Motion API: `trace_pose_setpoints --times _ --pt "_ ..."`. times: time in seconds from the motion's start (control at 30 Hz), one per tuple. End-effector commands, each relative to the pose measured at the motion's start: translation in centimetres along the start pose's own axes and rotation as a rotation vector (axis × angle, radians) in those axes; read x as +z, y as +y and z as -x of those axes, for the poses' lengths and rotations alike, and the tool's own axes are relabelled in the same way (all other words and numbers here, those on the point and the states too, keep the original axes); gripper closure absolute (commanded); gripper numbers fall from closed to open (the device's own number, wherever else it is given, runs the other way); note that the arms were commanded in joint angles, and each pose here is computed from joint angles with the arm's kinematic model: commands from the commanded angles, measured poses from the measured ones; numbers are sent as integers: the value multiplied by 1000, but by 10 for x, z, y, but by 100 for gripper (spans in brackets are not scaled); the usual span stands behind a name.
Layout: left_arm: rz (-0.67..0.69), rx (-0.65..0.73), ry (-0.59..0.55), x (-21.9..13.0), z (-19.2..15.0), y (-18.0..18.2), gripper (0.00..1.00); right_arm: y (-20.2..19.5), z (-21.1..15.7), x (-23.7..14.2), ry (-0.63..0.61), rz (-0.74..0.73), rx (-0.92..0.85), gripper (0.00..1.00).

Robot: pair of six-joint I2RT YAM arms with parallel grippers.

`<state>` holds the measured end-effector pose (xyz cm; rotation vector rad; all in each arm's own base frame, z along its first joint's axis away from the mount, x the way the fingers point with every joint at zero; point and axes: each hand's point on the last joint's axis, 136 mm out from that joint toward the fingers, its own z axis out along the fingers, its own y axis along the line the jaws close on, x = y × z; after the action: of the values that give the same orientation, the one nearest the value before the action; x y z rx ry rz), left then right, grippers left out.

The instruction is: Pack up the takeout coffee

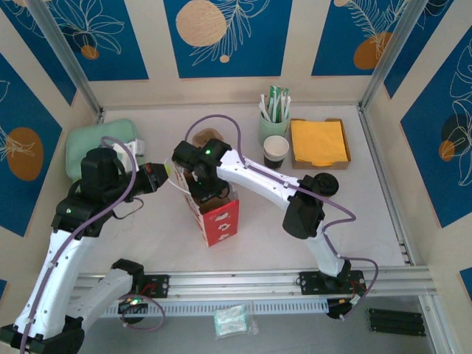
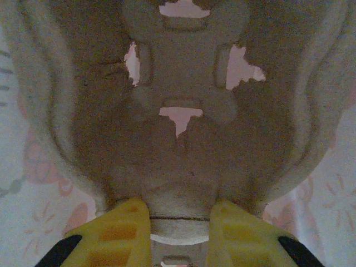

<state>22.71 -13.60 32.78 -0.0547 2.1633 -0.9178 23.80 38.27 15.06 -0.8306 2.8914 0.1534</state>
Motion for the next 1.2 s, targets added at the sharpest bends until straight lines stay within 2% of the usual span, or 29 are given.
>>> trace_pose_setpoints --times 0.0,0.47,0.57,0.73,1.0,1.17 --pt "-31 3 -25 -6 4 -8 100 1 -1 3 7 26 31 84" --pt "-33 0 -31 -10 4 -9 100 -8 -13 61 106 -1 81 81" --pt "-33 0 -31 -10 4 -9 100 -6 -17 70 127 2 84 75" --pt "-32 -2 -31 -9 3 -8 100 -6 -16 67 120 10 76 59" --pt "-25 -3 -40 -9 4 -6 100 -3 -1 33 45 42 40 38" --pt "-20 -1 -55 -9 6 -5 100 0 12 8 -7 70 18 32"
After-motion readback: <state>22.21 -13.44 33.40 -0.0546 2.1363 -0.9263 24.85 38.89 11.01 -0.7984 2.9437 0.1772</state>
